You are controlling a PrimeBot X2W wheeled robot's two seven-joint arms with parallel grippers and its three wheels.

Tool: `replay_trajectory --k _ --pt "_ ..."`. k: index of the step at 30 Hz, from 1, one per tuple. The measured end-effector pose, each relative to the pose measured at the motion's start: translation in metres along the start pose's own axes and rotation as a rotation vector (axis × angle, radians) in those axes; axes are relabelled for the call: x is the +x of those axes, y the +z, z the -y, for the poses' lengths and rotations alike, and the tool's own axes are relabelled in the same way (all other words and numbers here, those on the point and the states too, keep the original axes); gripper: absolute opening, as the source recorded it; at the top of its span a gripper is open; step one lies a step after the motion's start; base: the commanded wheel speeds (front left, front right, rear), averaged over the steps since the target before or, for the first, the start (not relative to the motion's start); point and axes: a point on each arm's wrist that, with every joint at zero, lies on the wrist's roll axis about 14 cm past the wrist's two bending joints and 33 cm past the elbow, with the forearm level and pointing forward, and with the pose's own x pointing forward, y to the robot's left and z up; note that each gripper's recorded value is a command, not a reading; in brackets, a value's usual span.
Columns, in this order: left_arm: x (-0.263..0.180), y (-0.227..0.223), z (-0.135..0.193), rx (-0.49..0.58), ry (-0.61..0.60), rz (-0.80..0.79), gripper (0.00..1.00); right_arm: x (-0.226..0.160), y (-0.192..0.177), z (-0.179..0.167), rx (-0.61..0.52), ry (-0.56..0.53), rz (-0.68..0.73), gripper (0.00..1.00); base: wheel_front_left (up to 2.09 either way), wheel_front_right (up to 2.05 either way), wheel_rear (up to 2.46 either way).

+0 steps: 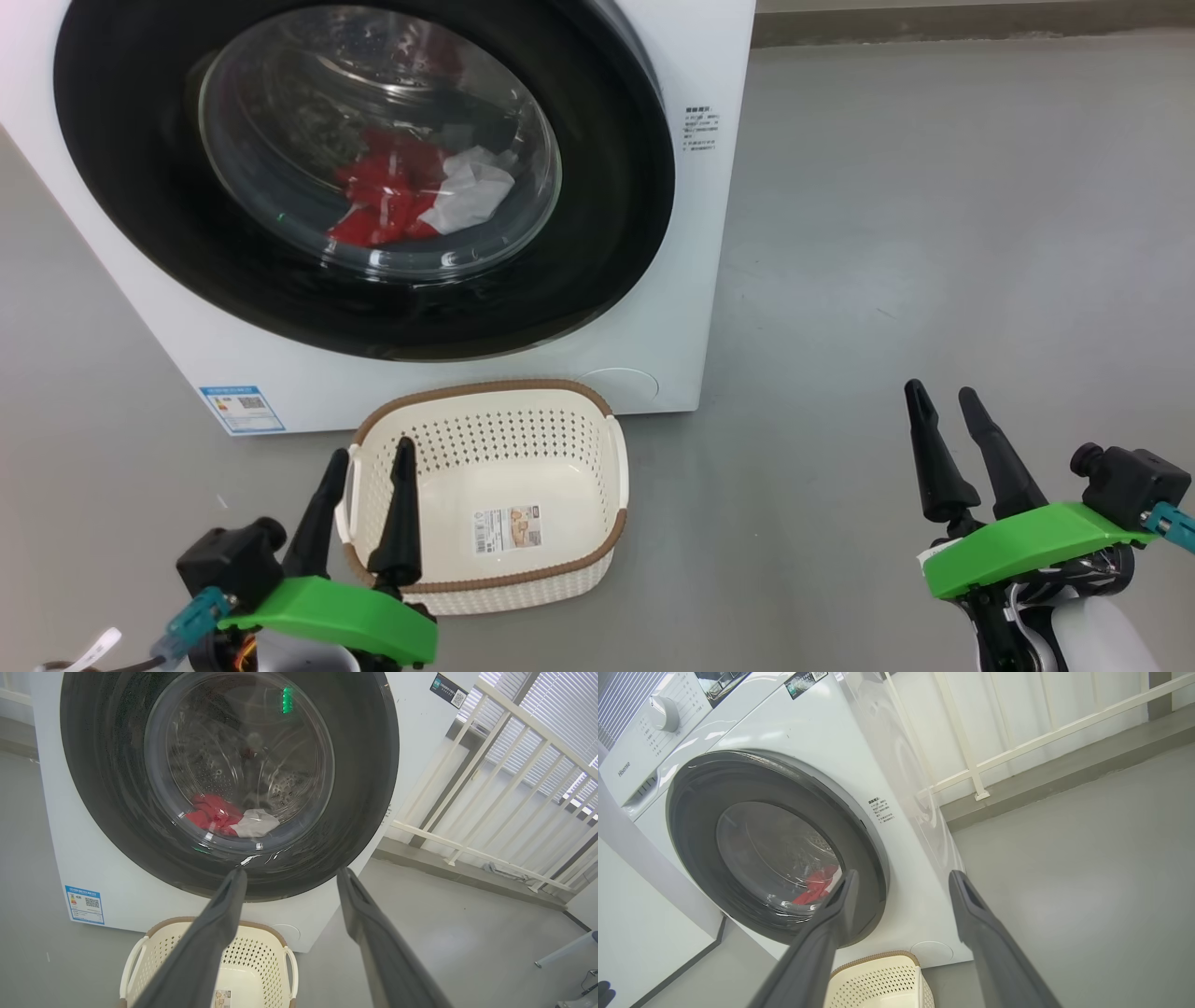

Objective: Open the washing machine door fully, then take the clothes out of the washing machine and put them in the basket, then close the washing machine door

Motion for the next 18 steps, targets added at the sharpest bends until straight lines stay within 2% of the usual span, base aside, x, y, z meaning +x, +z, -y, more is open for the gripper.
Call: replay_trajectory --k 18 --pt "0.009 0.014 0.012 0.237 -0.04 0.079 1.0 0.008 0.014 -0.013 -0.223 0.053 0.042 1.0 0.0 0.0 0.0"
